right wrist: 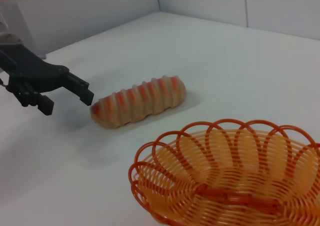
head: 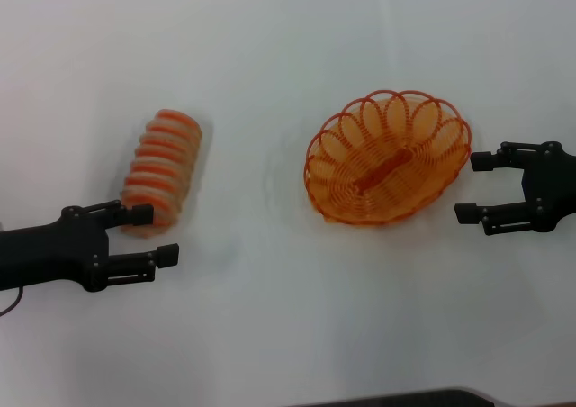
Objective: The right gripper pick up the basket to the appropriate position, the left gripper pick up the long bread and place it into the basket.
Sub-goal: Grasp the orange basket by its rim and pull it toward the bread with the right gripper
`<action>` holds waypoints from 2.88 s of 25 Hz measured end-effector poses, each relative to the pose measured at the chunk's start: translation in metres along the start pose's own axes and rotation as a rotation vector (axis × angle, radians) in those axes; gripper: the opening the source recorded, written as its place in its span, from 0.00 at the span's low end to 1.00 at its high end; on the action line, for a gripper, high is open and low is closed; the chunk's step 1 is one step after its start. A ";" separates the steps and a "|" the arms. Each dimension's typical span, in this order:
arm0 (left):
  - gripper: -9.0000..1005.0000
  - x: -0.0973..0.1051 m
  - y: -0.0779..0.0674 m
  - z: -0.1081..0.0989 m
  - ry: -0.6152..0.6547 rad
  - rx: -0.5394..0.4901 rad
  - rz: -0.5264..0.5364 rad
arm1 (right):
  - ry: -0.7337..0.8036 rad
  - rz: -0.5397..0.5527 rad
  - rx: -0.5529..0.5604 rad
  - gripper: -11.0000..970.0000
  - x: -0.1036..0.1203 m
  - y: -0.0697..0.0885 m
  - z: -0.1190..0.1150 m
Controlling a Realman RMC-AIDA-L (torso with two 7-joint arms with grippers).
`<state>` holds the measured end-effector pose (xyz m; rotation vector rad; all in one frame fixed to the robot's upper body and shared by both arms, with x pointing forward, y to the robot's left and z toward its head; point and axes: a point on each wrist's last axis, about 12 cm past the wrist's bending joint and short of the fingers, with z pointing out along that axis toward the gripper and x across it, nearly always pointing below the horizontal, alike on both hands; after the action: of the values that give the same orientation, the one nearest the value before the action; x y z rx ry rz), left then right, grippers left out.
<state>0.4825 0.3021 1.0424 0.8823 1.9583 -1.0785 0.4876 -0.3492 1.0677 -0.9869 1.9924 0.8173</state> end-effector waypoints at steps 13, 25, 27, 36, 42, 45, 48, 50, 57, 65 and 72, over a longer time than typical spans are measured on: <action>0.82 -0.002 0.002 -0.003 -0.019 -0.019 -0.004 | -0.006 0.001 0.001 0.94 -0.001 0.000 0.001; 0.82 -0.005 0.003 -0.001 -0.154 -0.080 -0.039 | -0.282 0.100 0.133 0.94 -0.028 -0.016 -0.017; 0.82 -0.007 0.002 0.001 -0.192 -0.096 -0.048 | -0.306 0.163 0.139 0.94 -0.038 -0.024 -0.020; 0.82 -0.011 0.002 0.006 -0.254 -0.111 -0.064 | -0.211 0.477 0.098 0.94 -0.082 -0.052 -0.014; 0.82 -0.012 0.001 0.009 -0.261 -0.109 -0.062 | -0.047 0.596 0.150 0.94 -0.101 -0.067 -0.003; 0.82 -0.013 0.002 0.010 -0.270 -0.115 -0.063 | 0.036 0.614 0.182 0.94 -0.109 -0.071 0.006; 0.82 -0.015 0.002 0.011 -0.277 -0.114 -0.059 | 0.104 0.628 0.212 0.94 -0.117 -0.074 0.016; 0.82 -0.016 0.002 0.011 -0.278 -0.115 -0.054 | 0.138 0.627 0.218 0.94 -0.122 -0.074 0.023; 0.82 -0.016 0.002 0.013 -0.279 -0.115 -0.036 | 0.229 0.623 0.210 0.94 -0.128 -0.069 0.038; 0.82 -0.017 0.002 0.013 -0.278 -0.118 -0.024 | 0.328 0.610 0.213 0.94 -0.121 -0.064 0.048; 0.82 -0.016 0.002 0.014 -0.272 -0.115 -0.019 | 0.394 0.560 0.210 0.92 -0.120 -0.059 0.059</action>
<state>0.4957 0.2874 1.0498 0.6209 1.7852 -1.0270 0.6078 -0.2893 1.1251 -0.4890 2.6962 0.7112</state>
